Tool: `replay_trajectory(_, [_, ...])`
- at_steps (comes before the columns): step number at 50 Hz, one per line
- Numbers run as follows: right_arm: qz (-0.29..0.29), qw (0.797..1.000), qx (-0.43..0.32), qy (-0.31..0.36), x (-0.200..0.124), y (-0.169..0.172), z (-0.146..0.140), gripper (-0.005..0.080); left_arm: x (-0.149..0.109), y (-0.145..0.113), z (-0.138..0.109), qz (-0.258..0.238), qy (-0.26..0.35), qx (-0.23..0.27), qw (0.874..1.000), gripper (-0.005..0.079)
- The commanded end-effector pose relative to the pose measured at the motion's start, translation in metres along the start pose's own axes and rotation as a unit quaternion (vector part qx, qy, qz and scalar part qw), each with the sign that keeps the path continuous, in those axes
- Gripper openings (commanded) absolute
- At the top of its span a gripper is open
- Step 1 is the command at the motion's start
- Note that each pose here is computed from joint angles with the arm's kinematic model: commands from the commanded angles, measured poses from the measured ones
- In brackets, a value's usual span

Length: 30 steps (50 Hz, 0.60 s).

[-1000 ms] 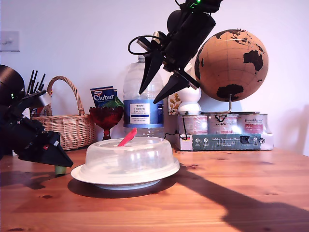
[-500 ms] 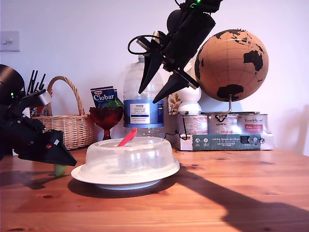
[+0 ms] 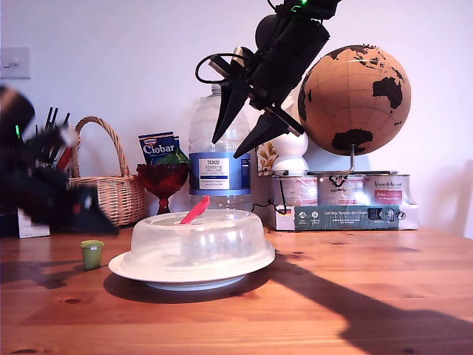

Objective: Lift the plastic dome with your left arm while removing the green coffee capsule from the plate using your right arm.

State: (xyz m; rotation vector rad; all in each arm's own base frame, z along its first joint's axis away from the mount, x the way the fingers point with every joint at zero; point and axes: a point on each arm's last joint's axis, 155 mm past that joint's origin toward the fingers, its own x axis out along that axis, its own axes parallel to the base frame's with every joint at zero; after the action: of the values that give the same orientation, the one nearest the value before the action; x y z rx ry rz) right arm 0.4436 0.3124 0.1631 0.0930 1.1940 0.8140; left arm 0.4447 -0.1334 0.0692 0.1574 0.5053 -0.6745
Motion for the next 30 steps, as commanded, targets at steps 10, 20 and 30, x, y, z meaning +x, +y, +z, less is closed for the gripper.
replay_trajectory(10, [0.001,0.999,-0.036,0.006,0.003,0.000,-0.002,0.0040,-0.029,-0.017,0.047,-0.030,-0.052,-0.030,0.998,0.0102])
replay_trajectory(20, [0.000,0.997,-0.075,-0.002,0.003,0.000,0.002,-0.0011,-0.047,-0.037,0.068,-0.057,-0.067,-0.037,0.995,-0.0019])
replay_trajectory(30, [-0.031,0.988,-0.147,-0.036,-0.008,-0.004,0.020,-0.0012,-0.061,-0.052,0.080,-0.081,-0.074,-0.043,0.993,-0.0019])
